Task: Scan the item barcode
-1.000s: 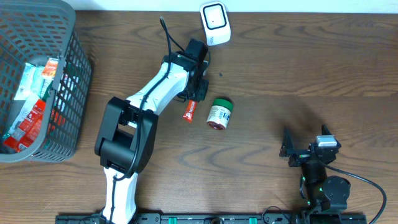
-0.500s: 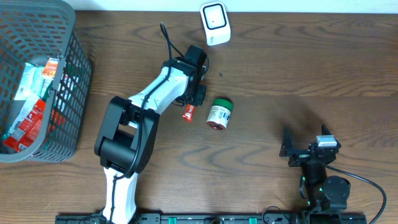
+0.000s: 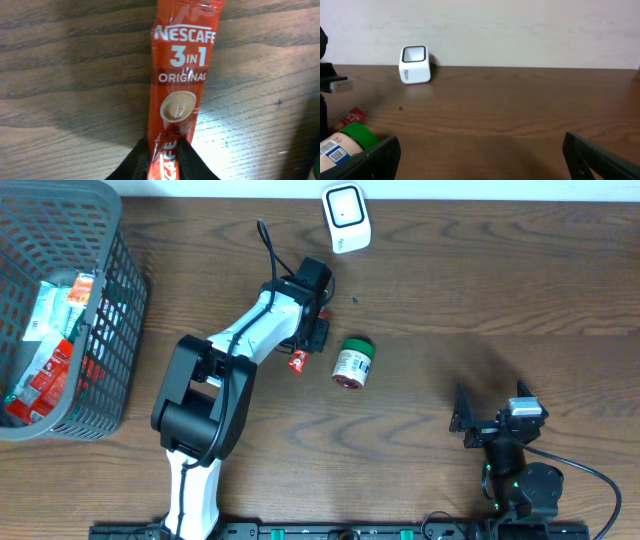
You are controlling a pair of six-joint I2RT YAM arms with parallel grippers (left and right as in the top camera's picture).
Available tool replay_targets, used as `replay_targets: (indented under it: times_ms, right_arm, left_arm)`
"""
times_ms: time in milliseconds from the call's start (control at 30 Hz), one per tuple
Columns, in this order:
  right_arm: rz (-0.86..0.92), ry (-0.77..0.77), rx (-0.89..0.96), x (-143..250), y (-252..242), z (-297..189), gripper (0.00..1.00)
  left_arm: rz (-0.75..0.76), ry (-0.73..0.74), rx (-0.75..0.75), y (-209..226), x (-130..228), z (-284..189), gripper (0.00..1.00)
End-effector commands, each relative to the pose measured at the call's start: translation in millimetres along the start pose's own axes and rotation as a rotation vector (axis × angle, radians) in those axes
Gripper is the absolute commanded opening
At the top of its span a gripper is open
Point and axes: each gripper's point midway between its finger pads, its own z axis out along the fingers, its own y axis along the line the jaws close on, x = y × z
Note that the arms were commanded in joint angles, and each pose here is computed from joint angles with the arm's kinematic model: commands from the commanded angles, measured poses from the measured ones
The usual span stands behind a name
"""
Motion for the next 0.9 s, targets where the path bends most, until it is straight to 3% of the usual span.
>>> replay_targets:
  times_ms: [0,33,67,333,400,567,667,700,867]
  right_arm:
    - [0.013,0.002,-0.007,1,2,0,0.99]
    - [0.013,0.001,-0.007,1,2,0,0.99]
    - [0.013,0.002,-0.007,1,2,0,0.99]
    - [0.013,0.002,-0.007,1,2,0,0.99]
    - [0.013,0.001,-0.007,1,2,0,0.99]
    - [0.013,0.001,-0.007,1,2,0,0.99]
    - [0.013,0.001,-0.007,1,2,0,0.99]
    - [0.013,0.001,-0.007,1,2,0,0.99]
    - [0.013,0.001,-0.007,1,2,0,0.99]
  left_arm:
    - [0.005,0.017,-0.004,2,7,-2,0.20]
    - [0.004,0.020,-0.005,2,8,-2,0.34]
    - [0.004,0.022,-0.007,3,9,-2,0.38]
    - [0.003,0.038,-0.009,4,14,2,0.38]
    - [0.003,0.049,-0.011,5,19,5,0.33]
    - [0.003,0.063,-0.013,6,28,13,0.34]
    - [0.003,0.065,-0.014,7,29,14,0.11]
    - [0.004,0.063,-0.013,7,29,14,0.08]
    - [0.007,0.009,-0.033,9,13,-13,0.07]
